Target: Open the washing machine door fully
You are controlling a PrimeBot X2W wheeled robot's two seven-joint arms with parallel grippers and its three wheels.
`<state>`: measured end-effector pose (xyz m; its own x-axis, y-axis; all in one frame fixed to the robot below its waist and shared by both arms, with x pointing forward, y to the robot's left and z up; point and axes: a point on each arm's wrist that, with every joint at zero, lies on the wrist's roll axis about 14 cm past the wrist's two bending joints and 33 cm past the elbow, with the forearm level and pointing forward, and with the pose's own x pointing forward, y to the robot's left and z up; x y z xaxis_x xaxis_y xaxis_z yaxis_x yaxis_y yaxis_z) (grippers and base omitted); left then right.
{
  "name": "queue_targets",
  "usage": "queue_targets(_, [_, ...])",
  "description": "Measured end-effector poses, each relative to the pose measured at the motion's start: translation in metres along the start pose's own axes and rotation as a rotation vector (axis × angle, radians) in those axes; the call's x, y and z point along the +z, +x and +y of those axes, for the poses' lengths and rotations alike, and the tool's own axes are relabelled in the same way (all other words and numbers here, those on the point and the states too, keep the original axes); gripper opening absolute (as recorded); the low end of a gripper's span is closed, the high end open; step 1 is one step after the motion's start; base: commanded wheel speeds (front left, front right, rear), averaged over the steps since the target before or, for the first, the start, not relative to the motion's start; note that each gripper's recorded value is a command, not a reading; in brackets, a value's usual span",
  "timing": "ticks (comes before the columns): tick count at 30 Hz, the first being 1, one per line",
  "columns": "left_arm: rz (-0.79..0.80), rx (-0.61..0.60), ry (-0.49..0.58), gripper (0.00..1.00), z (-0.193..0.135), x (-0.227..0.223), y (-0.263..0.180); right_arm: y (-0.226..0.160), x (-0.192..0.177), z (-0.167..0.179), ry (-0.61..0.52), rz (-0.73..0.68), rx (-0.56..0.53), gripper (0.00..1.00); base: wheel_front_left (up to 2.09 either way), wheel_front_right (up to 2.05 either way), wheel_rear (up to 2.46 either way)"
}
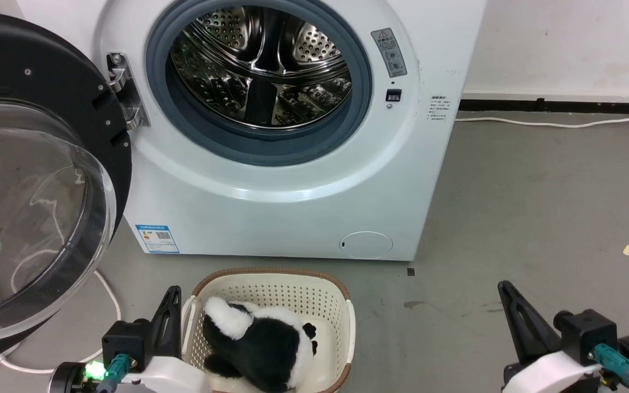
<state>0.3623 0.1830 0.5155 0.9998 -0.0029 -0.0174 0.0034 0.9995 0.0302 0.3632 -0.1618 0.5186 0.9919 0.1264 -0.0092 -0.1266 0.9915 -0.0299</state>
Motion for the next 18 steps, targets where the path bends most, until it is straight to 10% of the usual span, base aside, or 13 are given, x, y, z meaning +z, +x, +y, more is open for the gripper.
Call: queue_targets(18, [0.003, 0.004, 0.011, 0.0, -0.0039, 0.0059, 0.0068, 0.0058, 0.0037, 0.0008, -0.012, 0.01, 0.004, 0.0, 0.0, 0.0, 0.0])
